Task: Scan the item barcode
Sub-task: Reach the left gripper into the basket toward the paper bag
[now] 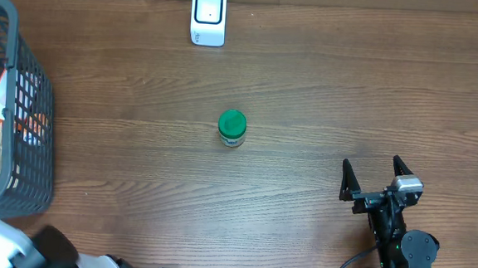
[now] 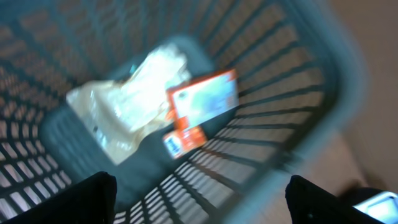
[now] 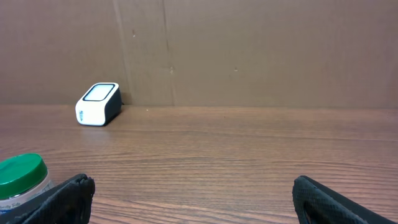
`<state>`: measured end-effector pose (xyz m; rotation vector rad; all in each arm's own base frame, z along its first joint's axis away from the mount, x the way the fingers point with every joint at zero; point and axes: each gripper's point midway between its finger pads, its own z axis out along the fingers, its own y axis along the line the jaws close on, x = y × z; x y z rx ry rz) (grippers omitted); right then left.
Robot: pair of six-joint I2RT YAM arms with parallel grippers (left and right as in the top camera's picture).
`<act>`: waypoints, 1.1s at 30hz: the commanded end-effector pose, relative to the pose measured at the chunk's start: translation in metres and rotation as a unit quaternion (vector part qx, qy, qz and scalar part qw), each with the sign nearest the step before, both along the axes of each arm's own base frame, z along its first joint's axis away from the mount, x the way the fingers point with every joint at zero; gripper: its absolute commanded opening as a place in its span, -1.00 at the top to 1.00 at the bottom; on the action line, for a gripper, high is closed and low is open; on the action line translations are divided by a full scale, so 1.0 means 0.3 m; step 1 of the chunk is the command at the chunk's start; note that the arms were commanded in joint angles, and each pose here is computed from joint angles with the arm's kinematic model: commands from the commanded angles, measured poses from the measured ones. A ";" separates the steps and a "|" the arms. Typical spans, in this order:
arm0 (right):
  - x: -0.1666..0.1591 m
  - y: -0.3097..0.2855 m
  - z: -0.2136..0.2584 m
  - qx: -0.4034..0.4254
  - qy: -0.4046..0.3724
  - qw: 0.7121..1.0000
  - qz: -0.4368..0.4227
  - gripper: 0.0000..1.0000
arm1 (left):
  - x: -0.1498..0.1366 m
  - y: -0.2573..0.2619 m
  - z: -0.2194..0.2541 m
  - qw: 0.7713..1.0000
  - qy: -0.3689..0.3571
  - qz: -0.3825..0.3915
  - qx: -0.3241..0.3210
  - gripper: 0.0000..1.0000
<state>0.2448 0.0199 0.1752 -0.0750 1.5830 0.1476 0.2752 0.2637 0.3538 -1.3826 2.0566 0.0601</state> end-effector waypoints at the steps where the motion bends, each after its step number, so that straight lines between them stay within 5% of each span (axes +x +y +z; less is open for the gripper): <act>1: 0.000 -0.001 -0.004 0.001 -0.003 1.000 0.000 -1.00 | 0.024 0.059 -0.215 0.995 0.046 -0.008 -0.084 -0.78; 7: 0.000 -0.001 -0.004 0.001 -0.003 1.000 0.000 -1.00 | -0.028 0.137 -0.461 0.982 0.134 0.024 -0.129 -0.71; 15: 0.000 -0.001 -0.004 0.001 -0.003 1.000 0.000 -0.99 | -0.135 0.199 -0.700 0.964 0.240 0.043 -0.102 -0.66; 25: 0.000 -0.001 -0.004 0.001 -0.003 1.000 0.000 -1.00 | -0.049 0.316 -0.787 0.972 0.228 -0.049 0.006 -0.91; 33: 0.000 -0.001 -0.004 0.001 -0.003 1.000 0.000 -1.00 | 0.008 0.380 -0.822 0.955 0.240 -0.145 0.098 -1.00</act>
